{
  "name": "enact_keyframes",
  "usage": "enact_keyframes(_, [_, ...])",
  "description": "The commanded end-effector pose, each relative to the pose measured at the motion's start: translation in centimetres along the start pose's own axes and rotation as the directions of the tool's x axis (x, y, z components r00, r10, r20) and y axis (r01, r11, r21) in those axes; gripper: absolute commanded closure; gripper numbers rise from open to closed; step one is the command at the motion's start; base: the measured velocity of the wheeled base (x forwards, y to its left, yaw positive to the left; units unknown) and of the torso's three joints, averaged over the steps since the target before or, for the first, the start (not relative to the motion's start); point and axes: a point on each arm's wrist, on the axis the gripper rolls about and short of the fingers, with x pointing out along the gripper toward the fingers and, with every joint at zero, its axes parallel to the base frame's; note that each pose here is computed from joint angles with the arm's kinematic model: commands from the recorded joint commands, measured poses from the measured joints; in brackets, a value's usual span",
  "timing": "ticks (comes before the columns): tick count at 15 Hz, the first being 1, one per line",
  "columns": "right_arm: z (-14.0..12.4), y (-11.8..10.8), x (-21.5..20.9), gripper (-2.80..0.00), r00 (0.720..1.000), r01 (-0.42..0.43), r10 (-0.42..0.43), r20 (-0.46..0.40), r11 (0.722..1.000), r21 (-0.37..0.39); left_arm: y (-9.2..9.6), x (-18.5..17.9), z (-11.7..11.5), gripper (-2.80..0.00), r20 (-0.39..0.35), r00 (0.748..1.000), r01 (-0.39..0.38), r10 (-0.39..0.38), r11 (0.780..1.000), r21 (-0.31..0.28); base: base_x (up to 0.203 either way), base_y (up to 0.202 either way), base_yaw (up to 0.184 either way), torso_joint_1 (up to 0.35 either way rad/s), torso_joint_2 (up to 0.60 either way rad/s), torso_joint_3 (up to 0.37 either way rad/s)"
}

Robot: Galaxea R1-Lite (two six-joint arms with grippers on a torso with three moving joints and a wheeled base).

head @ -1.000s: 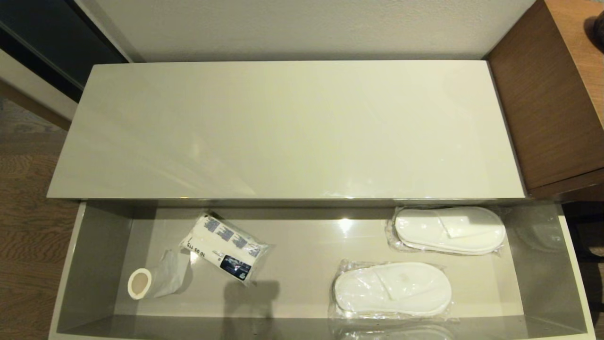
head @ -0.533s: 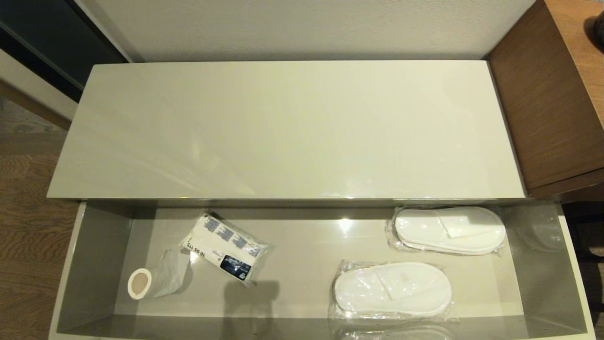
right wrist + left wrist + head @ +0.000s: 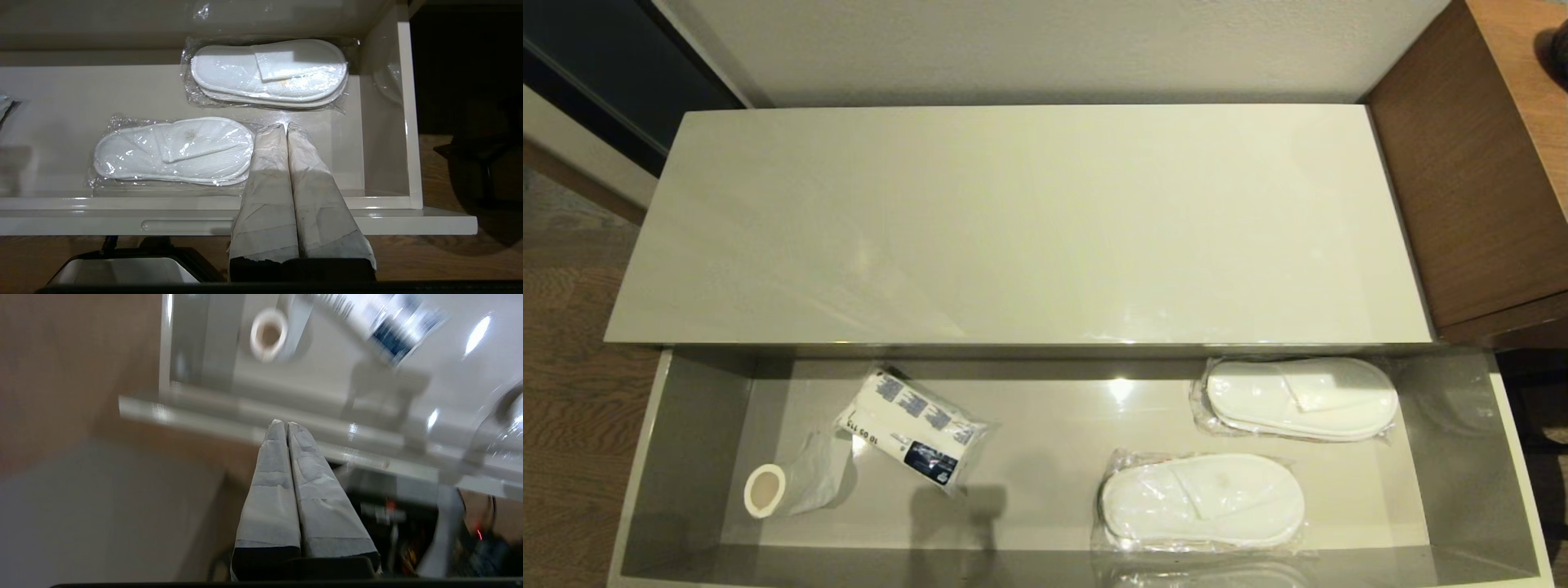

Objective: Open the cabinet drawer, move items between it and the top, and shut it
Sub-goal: Take out the roll paper from the drawer

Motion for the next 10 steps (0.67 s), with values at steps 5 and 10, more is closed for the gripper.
enact_keyframes(5, [0.0, 0.0, 0.0, 0.00, 1.000, -0.007, 0.007, 0.000, 1.000, -0.012, -1.7, 6.8, 2.8, 0.00, -0.319, 0.946, 0.020, -0.050, 0.995, -0.097, 0.000, 0.000, 0.000, 0.000, 0.00, 0.000])
enact_keyframes(10, [0.0, 0.0, 0.0, 0.00, 1.000, 0.001, -0.001, -0.003, 1.000, 0.005, -2.0, 11.3, 2.3, 0.00, -0.313, 0.944, 0.054, -0.106, 0.984, -0.171, 0.000, 0.000, 0.000, 0.000, 0.00, 0.000])
